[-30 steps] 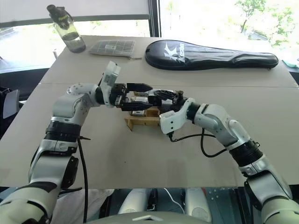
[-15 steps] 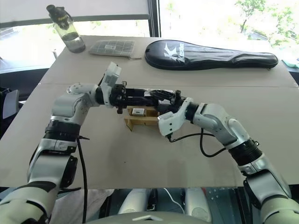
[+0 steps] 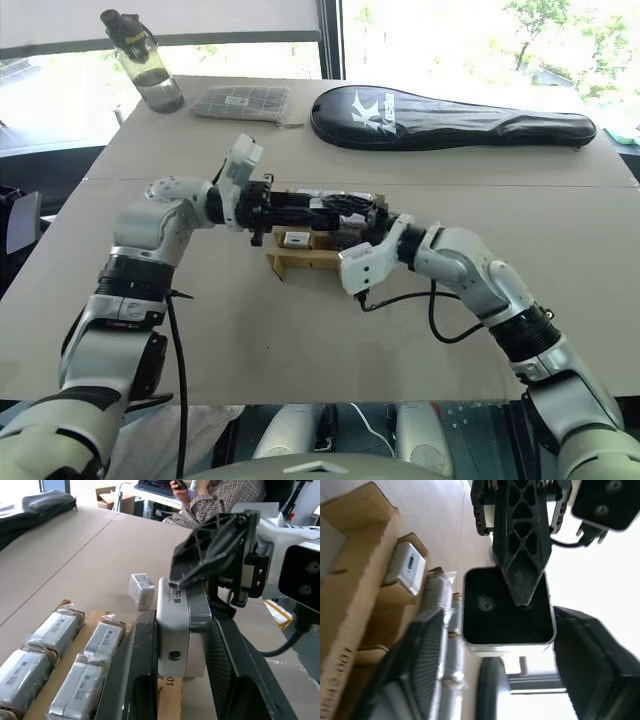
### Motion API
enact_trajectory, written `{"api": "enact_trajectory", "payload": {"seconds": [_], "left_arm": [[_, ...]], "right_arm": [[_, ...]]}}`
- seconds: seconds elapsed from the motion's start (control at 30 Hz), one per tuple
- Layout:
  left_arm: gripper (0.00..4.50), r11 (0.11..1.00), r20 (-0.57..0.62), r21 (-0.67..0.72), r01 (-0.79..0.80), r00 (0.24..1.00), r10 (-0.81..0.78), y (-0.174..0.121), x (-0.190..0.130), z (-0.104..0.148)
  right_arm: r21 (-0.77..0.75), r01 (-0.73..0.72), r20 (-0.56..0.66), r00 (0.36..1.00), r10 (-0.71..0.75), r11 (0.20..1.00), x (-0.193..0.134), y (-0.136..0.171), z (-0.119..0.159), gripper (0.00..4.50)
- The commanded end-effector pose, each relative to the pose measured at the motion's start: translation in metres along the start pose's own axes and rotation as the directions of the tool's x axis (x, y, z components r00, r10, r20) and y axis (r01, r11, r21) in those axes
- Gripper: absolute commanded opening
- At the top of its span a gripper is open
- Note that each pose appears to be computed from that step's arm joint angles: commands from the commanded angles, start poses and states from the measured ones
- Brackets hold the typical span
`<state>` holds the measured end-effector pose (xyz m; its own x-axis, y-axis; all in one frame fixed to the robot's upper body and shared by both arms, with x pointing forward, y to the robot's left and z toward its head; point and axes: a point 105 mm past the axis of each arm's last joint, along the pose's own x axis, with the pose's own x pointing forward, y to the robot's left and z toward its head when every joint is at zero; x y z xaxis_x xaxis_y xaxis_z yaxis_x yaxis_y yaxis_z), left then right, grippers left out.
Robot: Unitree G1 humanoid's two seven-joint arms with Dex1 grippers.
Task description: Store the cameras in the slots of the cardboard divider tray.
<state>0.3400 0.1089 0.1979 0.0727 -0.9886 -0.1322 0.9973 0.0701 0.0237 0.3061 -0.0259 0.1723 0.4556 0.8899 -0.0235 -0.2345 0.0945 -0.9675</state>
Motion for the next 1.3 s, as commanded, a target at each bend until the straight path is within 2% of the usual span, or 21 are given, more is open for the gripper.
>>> {"api": "enact_trajectory", "payload": {"seconds": [0.03, 0.13, 0.2, 0.27, 0.37, 0.5, 0.57, 0.63, 0.73, 0.8, 0.93, 1.1, 1.3], "left_arm": [[0.71, 0.996, 0.032, 0.092, 0.001, 0.999, -0.004, -0.001, 0.0, 0.017], [0.71, 0.994, 0.007, 0.108, -0.002, 1.0, 0.001, 0.001, -0.001, 0.01], [0.71, 0.989, 0.0, 0.147, -0.009, 1.0, 0.009, 0.002, -0.001, 0.008], [0.71, 0.979, -0.032, 0.2, -0.027, 0.999, 0.034, 0.006, -0.001, 0.002], [0.71, 0.974, -0.043, 0.227, -0.022, 0.999, 0.033, 0.006, -0.003, -0.005], [0.71, 0.962, -0.092, 0.272, -0.025, 0.994, 0.052, 0.01, -0.006, -0.022], [0.71, 0.96, -0.066, 0.277, -0.029, 0.997, 0.049, 0.012, -0.005, -0.023], [0.71, 0.95, -0.008, 0.312, -0.024, 1.0, 0.028, 0.011, -0.005, -0.02], [0.71, 0.95, 0.0, 0.311, -0.018, 1.0, 0.019, 0.014, -0.004, -0.026], [0.71, 0.954, 0.005, 0.298, -0.017, 1.0, 0.017, 0.018, -0.003, -0.027], [0.71, 0.959, 0.045, 0.283, -0.013, 0.999, 0.0, 0.025, 0.005, -0.021], [0.71, 0.961, 0.028, 0.275, 0.025, 0.999, -0.034, 0.026, 0.014, -0.023], [0.71, 0.967, -0.068, 0.248, 0.06, 0.997, -0.044, 0.026, 0.006, -0.03]], "right_arm": [[0.104, 0.07, -0.01, 0.998, -0.069, 0.992, -0.014, -0.018, 0.004, 4.48], [0.269, 0.071, -0.028, 0.997, -0.066, 0.96, -0.038, -0.013, 0.005, 4.48], [0.41, 0.084, -0.04, 0.996, -0.074, 0.908, -0.052, -0.011, 0.006, 4.48], [0.653, 0.072, -0.037, 0.997, -0.063, 0.754, -0.069, -0.004, 0.009, 4.48], [0.833, 0.012, -0.01, 1.0, -0.005, 0.554, -0.09, 0.005, 0.021, 4.48], [0.947, -0.002, 0.02, 0.998, -0.054, 0.32, -0.119, 0.002, 0.038, 4.48], [0.973, -0.007, 0.02, 0.998, -0.058, 0.23, -0.133, 0.007, 0.043, 4.48], [0.988, 0.038, -0.032, 0.999, -0.044, 0.15, -0.146, 0.015, 0.039, 4.48], [0.988, 0.071, -0.074, 0.997, 0.021, 0.134, -0.162, 0.027, 0.037, 4.48], [0.99, 0.082, -0.084, 0.996, 0.017, 0.111, -0.167, 0.026, 0.039, 4.48], [0.985, 0.114, -0.116, 0.993, 0.011, 0.126, -0.167, 0.026, 0.039, 4.48], [0.984, 0.126, -0.126, 0.992, -0.004, 0.125, -0.166, 0.026, 0.043, 4.48], [0.98, 0.152, -0.151, 0.988, -0.014, 0.132, -0.171, 0.026, 0.044, 4.48]]}}
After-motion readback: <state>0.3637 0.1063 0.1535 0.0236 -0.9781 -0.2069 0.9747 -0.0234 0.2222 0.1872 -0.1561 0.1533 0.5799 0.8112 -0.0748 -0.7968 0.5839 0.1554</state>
